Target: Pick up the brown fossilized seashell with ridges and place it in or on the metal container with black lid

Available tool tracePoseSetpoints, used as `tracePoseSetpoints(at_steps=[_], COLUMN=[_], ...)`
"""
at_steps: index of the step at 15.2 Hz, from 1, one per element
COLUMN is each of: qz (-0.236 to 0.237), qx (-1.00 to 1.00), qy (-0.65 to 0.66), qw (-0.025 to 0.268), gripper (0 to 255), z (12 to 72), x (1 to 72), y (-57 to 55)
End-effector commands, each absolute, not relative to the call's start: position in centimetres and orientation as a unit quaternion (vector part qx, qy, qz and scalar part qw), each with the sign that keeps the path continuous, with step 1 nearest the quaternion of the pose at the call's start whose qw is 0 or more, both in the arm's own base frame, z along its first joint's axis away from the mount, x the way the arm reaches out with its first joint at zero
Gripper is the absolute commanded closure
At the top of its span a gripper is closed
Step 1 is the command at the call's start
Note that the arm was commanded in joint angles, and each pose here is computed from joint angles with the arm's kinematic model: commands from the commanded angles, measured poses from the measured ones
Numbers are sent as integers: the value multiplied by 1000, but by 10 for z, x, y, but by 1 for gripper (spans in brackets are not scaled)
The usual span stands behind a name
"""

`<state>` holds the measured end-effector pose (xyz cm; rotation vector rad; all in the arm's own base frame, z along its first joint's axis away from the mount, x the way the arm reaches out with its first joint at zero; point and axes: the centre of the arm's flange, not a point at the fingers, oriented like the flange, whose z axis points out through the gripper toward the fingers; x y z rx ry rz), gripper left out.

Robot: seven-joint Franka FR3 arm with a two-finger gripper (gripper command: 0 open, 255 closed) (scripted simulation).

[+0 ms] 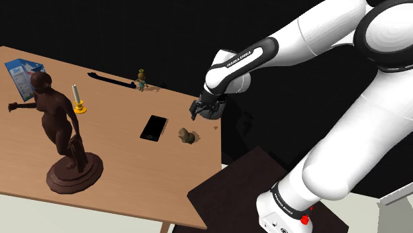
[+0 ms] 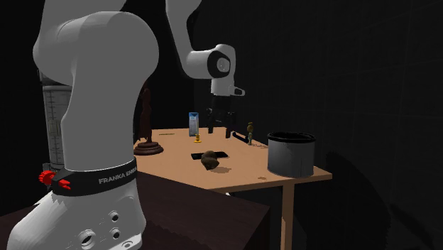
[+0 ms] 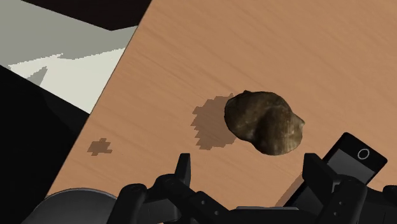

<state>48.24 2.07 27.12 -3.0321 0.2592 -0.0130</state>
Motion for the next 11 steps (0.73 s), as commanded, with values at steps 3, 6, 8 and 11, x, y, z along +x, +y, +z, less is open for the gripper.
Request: tracePoseSetpoints(at_steps=[3,6,8,11], qz=[-12,-12,-12,-12], qx=[-995,-995,-995,-995], qy=[87,87,87,87], qw=[56,56,56,56], gripper=[0,0,0,0], z=[242,227,216,208], x=[503,503,503,504], y=[24,26,27,28])
